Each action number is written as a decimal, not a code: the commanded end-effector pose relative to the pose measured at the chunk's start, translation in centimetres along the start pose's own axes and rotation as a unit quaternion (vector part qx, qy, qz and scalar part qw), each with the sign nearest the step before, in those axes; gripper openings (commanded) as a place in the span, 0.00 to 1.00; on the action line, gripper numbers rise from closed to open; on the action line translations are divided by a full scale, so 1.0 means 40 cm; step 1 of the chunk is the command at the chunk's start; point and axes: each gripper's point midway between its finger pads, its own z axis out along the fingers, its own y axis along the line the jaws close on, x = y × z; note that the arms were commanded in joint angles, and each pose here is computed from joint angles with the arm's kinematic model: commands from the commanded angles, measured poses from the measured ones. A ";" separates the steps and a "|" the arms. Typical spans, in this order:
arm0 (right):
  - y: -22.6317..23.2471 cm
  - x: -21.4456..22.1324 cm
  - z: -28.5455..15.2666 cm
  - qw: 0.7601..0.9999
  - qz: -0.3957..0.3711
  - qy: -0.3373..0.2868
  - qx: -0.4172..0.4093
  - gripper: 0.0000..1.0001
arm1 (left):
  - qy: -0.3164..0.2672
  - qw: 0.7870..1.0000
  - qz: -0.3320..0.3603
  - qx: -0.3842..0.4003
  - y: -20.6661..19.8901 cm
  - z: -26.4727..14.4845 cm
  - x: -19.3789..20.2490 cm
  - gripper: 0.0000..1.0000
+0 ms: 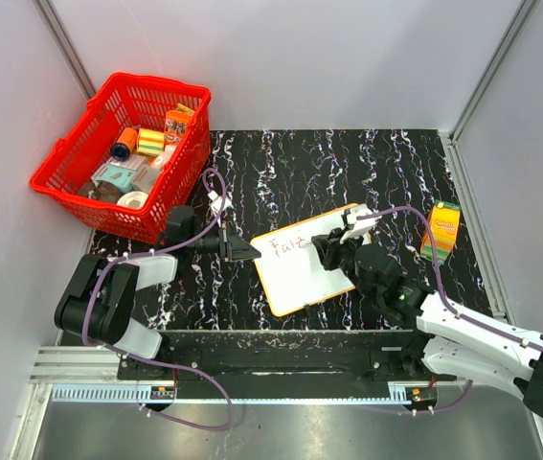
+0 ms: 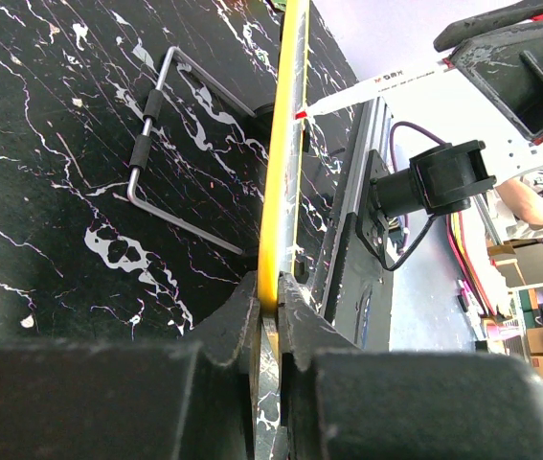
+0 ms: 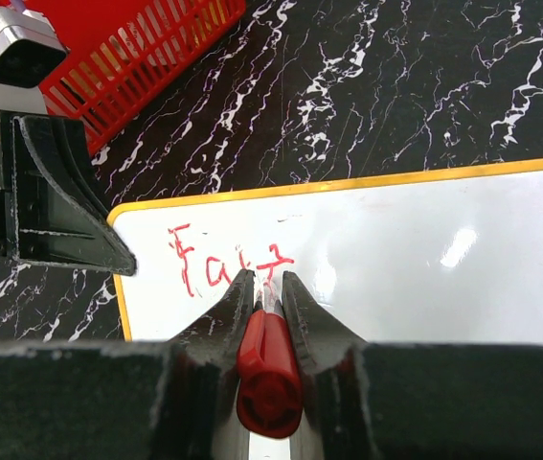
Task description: Write a sentence on the whiteboard
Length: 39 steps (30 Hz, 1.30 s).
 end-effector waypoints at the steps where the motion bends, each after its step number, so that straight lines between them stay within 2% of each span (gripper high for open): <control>1: -0.006 0.007 -0.005 1.000 0.006 0.005 0.002 0.00 | 0.000 0.998 0.066 0.006 -0.006 0.009 -0.007 0.00; 18: -0.040 -0.046 -0.008 0.999 -0.015 -0.025 0.043 0.00 | 0.001 0.998 0.067 0.005 -0.005 0.010 -0.007 0.00; 29: -0.040 -0.176 -0.040 0.992 0.007 -0.113 0.048 0.00 | 0.001 0.998 0.068 0.005 -0.006 0.011 -0.008 0.00; 39: -0.023 -0.180 0.012 0.994 -0.011 -0.097 0.048 0.00 | 0.003 0.998 0.067 0.004 -0.006 0.011 -0.005 0.00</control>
